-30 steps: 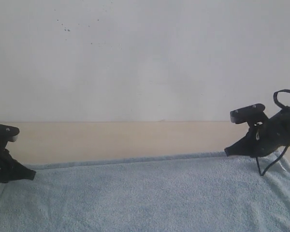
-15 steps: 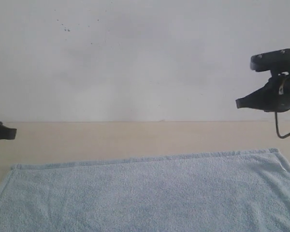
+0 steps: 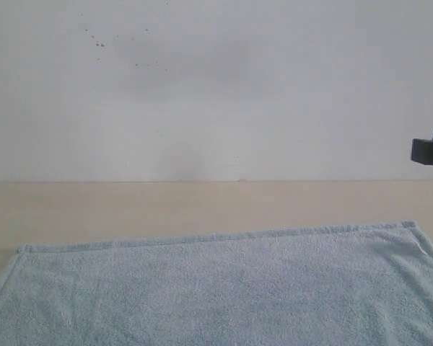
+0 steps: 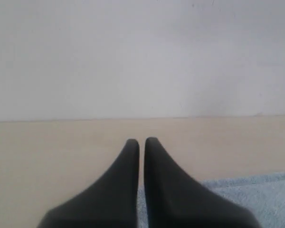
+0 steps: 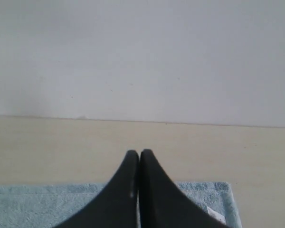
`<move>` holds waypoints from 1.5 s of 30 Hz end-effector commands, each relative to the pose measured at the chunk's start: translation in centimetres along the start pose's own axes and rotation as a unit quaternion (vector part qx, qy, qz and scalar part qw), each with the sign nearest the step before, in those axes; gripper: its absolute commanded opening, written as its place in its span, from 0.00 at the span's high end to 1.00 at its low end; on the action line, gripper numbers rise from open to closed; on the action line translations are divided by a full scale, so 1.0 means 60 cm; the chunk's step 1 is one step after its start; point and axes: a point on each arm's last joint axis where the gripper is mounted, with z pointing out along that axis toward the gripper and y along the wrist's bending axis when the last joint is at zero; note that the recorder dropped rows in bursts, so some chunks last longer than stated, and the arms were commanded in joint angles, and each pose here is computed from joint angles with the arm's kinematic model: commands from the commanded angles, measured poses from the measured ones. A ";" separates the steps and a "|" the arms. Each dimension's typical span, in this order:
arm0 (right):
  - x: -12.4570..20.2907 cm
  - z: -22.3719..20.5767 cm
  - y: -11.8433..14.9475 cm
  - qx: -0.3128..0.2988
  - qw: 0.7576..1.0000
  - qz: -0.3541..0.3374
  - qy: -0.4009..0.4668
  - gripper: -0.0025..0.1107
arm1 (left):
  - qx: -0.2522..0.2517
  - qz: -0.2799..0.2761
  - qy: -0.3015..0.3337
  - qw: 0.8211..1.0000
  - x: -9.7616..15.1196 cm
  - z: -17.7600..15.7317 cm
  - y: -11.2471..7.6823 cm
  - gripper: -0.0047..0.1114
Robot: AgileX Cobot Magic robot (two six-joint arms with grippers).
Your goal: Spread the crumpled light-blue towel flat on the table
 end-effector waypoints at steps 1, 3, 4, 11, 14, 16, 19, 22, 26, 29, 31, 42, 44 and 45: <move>0.001 -0.082 0.003 0.001 0.998 0.037 -0.051 0.98 | -0.013 -0.050 -0.044 0.998 -0.004 -0.057 -0.001 0.93; 0.005 -0.112 0.006 -0.001 0.997 0.036 -0.073 0.98 | -0.031 -0.071 -0.053 0.996 -0.003 -0.082 0.003 0.93; 0.008 -0.127 0.007 -0.002 0.996 0.035 -0.085 0.98 | -0.040 -0.079 -0.055 0.995 -0.003 -0.091 0.005 0.93; 0.027 -0.194 0.026 -0.041 0.989 0.027 -0.138 0.98 | -0.053 -0.131 -0.105 0.984 -0.010 -0.143 0.008 0.93; 0.025 -0.214 0.031 -0.055 0.987 0.026 -0.150 0.98 | -0.048 -0.142 -0.125 0.981 -0.013 -0.155 0.006 0.93; 0.028 -0.223 0.032 -0.056 0.988 0.026 -0.143 0.98 | -0.046 -0.142 -0.129 0.980 -0.014 -0.159 0.005 0.93; 0.038 -0.227 0.030 -0.047 0.992 0.026 -0.113 0.98 | -0.033 -0.141 -0.125 0.981 -0.010 -0.159 0.002 0.93; 0.047 -0.229 0.028 -0.041 0.995 0.033 -0.086 0.98 | -0.034 -0.143 -0.109 0.983 -0.006 -0.158 0.002 0.93; 0.051 -0.233 0.027 -0.040 0.995 0.049 -0.074 0.98 | -0.042 -0.143 -0.097 0.984 -0.002 -0.158 0.004 0.93; 0.051 -0.233 0.028 -0.042 0.995 0.055 -0.076 0.98 | -0.044 -0.143 -0.095 0.984 -0.001 -0.158 0.004 0.93; 0.051 -0.233 0.028 -0.042 0.995 0.055 -0.076 0.98 | -0.044 -0.143 -0.095 0.984 -0.001 -0.158 0.004 0.93; 0.050 -0.234 0.028 -0.043 0.995 0.055 -0.077 0.98 | -0.045 -0.143 -0.095 0.984 -0.001 -0.158 0.005 0.93; 0.050 -0.234 0.028 -0.043 0.995 0.055 -0.077 0.98 | -0.045 -0.143 -0.095 0.984 -0.001 -0.158 0.005 0.93; 0.050 -0.234 0.028 -0.043 0.995 0.055 -0.077 0.98 | -0.045 -0.143 -0.095 0.984 -0.001 -0.158 0.005 0.93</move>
